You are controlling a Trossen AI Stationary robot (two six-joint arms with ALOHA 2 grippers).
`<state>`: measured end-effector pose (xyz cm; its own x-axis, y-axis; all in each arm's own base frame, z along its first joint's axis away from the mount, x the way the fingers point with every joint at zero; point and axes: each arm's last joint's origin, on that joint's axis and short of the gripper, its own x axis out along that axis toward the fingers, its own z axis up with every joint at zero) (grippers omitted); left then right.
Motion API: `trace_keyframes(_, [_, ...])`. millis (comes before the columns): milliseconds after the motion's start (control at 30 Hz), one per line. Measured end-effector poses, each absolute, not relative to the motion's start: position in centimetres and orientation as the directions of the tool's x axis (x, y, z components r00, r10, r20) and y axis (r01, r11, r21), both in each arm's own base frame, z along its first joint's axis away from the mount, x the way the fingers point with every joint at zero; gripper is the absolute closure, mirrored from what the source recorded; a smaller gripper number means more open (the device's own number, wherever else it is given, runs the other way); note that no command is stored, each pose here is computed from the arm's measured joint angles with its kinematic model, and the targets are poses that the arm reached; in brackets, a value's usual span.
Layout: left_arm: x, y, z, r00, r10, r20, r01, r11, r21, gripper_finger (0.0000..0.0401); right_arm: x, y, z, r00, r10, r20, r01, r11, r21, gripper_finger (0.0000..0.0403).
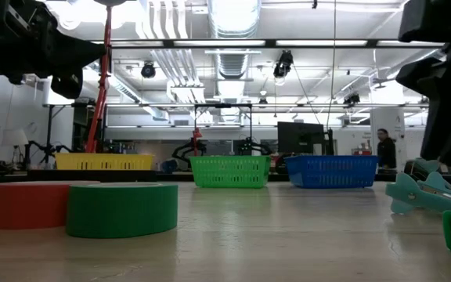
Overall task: Pick and place Stapler, Stapler remover, tape
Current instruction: Put the top light blue staple remover in the green basket
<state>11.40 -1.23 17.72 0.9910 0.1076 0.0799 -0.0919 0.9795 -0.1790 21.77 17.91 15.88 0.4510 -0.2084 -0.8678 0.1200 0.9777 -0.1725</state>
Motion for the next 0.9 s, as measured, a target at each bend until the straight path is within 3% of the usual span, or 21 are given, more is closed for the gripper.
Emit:
trace_keyframes(567, [11.40,-1.23,17.72,0.991,0.108,0.080,-0.092,0.980,-0.179,0.0391,21.32,17.48,15.02,0.438,-0.220,-0.872,0.158,0.973,-0.167,0.0340])
trace_keyframes(900, [11.40,-1.23,17.72,0.991,0.108,0.080,-0.092,0.980,-0.179,0.0391,21.68,17.81,15.13,0.473,-0.188,-0.861,0.148,0.980,-0.133,0.0344])
